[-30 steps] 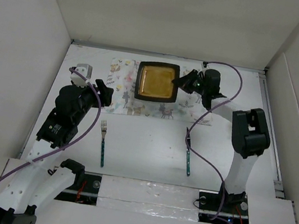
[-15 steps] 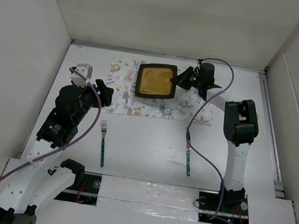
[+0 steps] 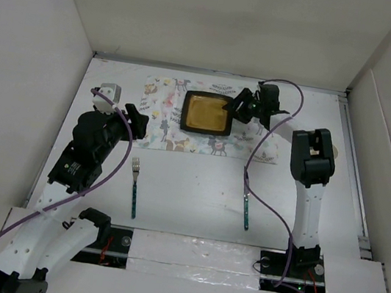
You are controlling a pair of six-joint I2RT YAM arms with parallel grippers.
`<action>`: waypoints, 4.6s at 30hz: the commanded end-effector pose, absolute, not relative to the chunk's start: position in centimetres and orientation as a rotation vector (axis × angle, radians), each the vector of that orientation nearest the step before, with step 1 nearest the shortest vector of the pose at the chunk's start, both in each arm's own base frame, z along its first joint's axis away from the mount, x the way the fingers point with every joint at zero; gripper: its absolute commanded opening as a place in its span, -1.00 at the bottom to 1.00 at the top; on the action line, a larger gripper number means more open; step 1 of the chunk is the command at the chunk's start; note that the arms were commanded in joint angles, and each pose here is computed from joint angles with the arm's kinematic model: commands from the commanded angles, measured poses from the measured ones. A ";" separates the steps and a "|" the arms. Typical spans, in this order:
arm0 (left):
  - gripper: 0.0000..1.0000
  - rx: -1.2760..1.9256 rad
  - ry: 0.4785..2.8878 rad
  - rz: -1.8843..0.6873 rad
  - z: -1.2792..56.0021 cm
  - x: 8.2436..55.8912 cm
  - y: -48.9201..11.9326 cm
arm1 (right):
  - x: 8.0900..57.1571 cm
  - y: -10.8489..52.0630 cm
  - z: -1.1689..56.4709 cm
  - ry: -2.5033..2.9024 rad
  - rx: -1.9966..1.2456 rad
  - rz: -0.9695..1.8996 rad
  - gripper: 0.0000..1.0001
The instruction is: Set the dinner table for one person
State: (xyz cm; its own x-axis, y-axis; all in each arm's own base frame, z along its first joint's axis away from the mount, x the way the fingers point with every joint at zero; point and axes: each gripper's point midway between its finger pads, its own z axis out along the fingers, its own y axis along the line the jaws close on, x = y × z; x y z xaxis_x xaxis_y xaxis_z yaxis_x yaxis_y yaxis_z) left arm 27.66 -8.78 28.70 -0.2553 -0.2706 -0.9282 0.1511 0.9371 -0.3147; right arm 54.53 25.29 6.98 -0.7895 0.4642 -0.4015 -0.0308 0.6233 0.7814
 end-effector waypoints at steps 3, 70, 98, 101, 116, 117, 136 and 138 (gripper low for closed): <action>0.13 -0.079 1.755 -0.410 29.6 27.8 -8.9 | 55.8 24.0 14.0 2.152 0.198 0.918 0.28; 0.03 -0.051 1.653 -0.472 32.5 25.5 -9.0 | 61.9 9.4 24.4 2.011 0.046 -0.093 -1.00; 0.03 -0.055 1.673 -0.459 32.0 25.9 -8.9 | 65.2 12.6 16.4 2.109 -0.011 0.005 -0.29; 0.03 -0.050 1.672 -0.465 32.0 25.9 -9.0 | 64.8 12.3 18.0 2.089 0.001 -0.004 0.05; -0.50 -0.036 1.660 -0.485 32.4 25.5 -9.3 | 49.3 12.7 30.4 1.834 0.146 0.149 -1.00; -0.71 -0.036 1.656 -0.486 32.5 25.4 -9.3 | 46.8 12.6 24.7 1.923 0.124 0.131 -1.00; -0.20 -0.010 1.560 -0.536 35.0 23.4 -9.3 | 18.1 16.0 4.6 2.699 -0.010 0.361 0.21; -0.20 -0.010 1.560 -0.536 35.0 23.3 -9.3 | 17.7 16.5 4.0 2.728 -0.047 0.348 0.19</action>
State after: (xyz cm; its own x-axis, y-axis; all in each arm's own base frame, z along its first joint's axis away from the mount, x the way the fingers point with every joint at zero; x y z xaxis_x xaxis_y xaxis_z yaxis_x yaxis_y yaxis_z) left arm 23.59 -9.30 32.93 -0.1391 -0.3131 -0.9395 0.2901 0.8942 -0.3410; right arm 19.10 15.92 4.48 -0.8941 0.0356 -0.4465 -0.0802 0.9680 0.2379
